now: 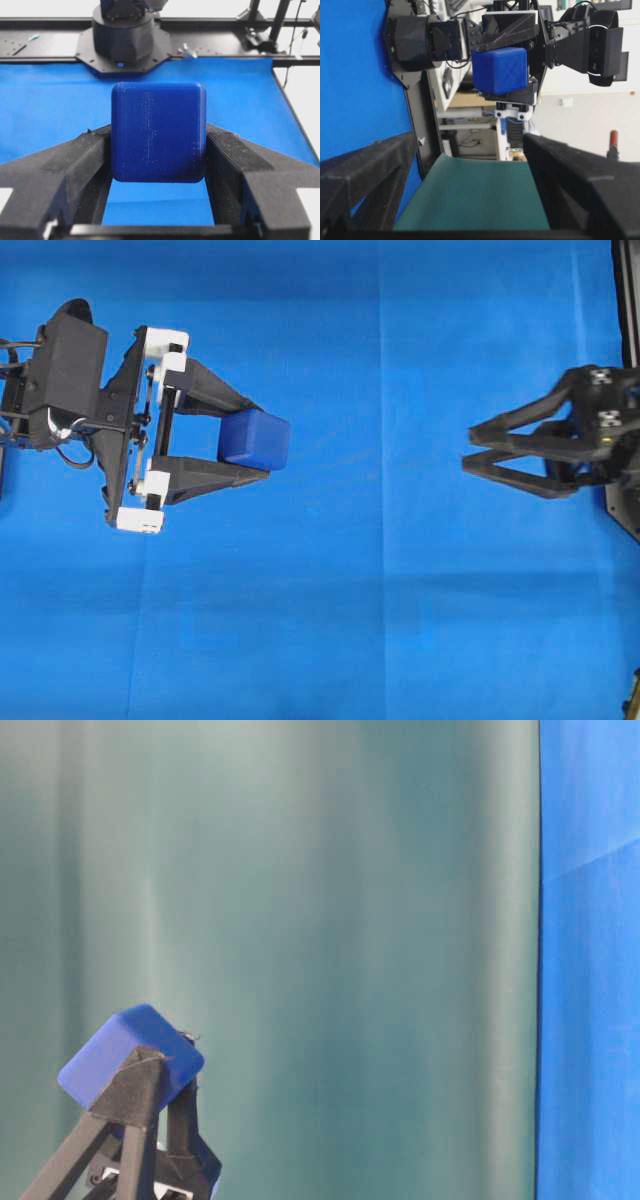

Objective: Handover the blue block to the right arm after grasping it with the left arm, then place it in the designated position.
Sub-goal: 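Hold the cube raised in the left gripper while the right gripper rotates, then reach the right gripper over the cube held by the left gripper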

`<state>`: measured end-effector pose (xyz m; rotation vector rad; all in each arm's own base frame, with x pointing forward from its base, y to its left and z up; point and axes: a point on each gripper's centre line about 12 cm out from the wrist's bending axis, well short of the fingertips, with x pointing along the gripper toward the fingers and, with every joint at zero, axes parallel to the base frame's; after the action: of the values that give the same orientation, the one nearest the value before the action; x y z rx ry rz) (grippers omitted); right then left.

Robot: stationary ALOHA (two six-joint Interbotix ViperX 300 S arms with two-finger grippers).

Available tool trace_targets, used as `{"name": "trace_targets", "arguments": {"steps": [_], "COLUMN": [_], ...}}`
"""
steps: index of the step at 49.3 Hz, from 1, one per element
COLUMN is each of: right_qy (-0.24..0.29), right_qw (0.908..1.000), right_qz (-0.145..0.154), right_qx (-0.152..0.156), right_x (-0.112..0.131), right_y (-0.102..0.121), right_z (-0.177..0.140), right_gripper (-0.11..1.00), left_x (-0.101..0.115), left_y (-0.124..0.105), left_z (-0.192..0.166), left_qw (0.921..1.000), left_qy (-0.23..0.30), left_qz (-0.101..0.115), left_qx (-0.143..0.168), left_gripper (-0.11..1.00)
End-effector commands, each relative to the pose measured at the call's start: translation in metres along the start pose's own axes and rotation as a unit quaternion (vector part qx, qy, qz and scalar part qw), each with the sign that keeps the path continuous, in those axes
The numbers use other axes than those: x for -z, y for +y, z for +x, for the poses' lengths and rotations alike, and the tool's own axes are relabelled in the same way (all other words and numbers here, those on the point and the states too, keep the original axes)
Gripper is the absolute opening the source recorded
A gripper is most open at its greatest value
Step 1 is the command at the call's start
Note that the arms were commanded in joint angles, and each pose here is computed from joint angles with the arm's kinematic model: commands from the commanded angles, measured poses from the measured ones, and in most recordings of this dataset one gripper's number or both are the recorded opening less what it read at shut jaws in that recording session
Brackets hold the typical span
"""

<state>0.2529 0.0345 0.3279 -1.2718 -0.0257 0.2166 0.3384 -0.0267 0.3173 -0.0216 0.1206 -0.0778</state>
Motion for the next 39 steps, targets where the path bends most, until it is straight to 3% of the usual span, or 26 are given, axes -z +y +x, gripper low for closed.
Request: {"name": "trace_targets", "arguments": {"steps": [1,39], "right_qy": [-0.003,0.018], "right_qw": [1.0,0.9997], "right_qz": [0.001,0.0], "right_qx": [0.009,-0.013], "right_x": [-0.004,0.004], "right_y": [-0.015,-0.046], "right_z": [0.011,0.12], "right_gripper": [0.92,0.92], "left_x": [-0.01,-0.009], "left_y": [-0.001,-0.006], "left_z": [-0.004,-0.004], "left_qw": [0.9999,0.9999], "left_qy": [-0.015,-0.014], "left_qz": [-0.001,0.001], "left_qx": [0.002,0.01], "left_gripper": [0.46,0.46]}}
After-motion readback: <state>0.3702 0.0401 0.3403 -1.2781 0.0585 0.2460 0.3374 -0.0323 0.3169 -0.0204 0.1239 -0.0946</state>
